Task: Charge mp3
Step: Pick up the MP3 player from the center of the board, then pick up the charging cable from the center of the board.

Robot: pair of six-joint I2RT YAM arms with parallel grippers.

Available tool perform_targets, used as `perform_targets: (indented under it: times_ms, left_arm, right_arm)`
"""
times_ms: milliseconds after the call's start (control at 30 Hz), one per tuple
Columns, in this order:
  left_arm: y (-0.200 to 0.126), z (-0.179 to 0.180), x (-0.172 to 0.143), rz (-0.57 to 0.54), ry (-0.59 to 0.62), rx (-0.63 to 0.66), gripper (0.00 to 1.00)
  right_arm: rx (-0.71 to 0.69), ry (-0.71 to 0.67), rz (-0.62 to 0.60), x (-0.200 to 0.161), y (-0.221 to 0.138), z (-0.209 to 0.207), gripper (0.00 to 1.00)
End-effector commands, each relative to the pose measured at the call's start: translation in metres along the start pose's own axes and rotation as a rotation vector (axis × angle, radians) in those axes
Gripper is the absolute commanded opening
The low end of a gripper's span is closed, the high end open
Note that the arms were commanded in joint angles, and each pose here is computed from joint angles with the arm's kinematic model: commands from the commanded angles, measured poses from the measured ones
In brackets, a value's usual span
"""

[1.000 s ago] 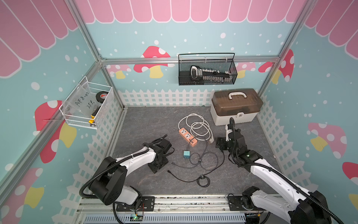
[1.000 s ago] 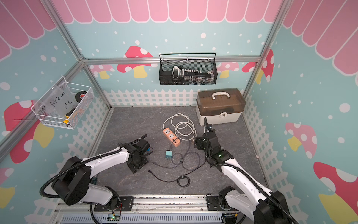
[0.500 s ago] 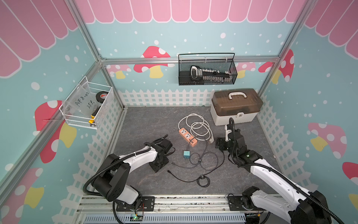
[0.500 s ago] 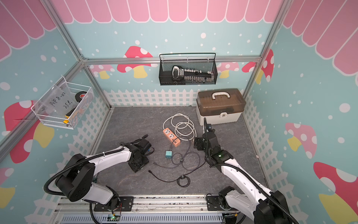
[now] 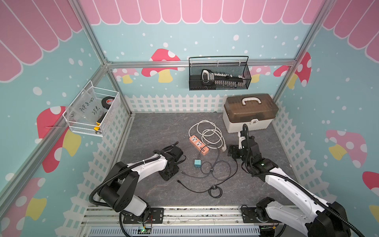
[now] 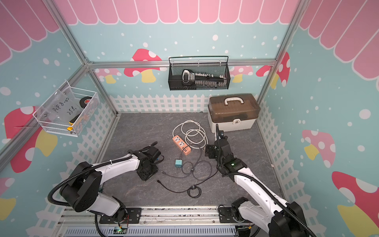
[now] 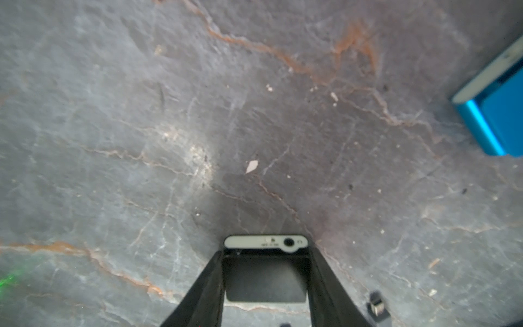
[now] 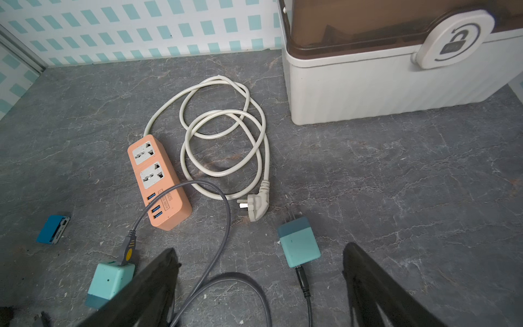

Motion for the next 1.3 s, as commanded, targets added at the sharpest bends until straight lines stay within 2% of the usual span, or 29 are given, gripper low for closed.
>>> perform_targets:
  times_ms: [0,133,167,233,300,400,600,867,1067,1267]
  left_arm:
    - [0.007,0.003,0.001,-0.012,-0.011,0.031,0.4]
    - [0.006,0.003,0.001,-0.01,-0.013,0.025,0.36]
    - [0.005,0.002,0.001,-0.009,-0.013,0.02,0.33]
    - [0.002,0.001,0.001,-0.006,-0.013,0.009,0.23]
    - [-0.002,0.0,0.001,0.002,-0.02,-0.006,0.01]
    - [-0.012,-0.003,0.004,-0.004,-0.02,-0.028,0.0]
    - [-0.043,-0.009,0.012,-0.044,-0.008,-0.079,0.0]
    - [-0.085,-0.002,0.029,-0.075,-0.057,-0.254,0.0]
    - [-0.101,0.008,0.039,-0.102,-0.057,-0.318,0.0]
    - [-0.11,0.012,0.043,-0.107,-0.077,-0.364,0.0]
  right_arm:
    - [0.017,-0.016,0.001,0.005,-0.001,0.004,0.9]
    - [0.029,-0.022,0.011,0.003,0.002,0.007,0.9]
    - [0.035,-0.025,0.015,0.003,0.002,0.008,0.9]
    - [0.055,-0.03,0.023,0.002,0.004,0.012,0.9]
    - [0.091,-0.047,0.039,0.0,0.007,0.02,0.89]
    - [0.154,-0.099,0.055,-0.001,0.01,0.038,0.89]
    - [0.343,-0.286,0.074,-0.001,0.01,0.102,0.89]
    - [0.558,-0.476,0.125,-0.022,0.008,0.178,0.85]
    - [0.672,-0.526,0.205,-0.046,0.018,0.224,0.8]
    - [0.742,-0.586,0.276,-0.071,0.029,0.26,0.69]
Point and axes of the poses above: each gripper's point midway between its finger pads, its own y axis out along the fingers, its own z axis along the line the jaws close on, x = y × z, the point moved 6 cm from there along -y, back along the fingers, and after that the axes turned 12 degrees about -y, right-handed, at the moved point
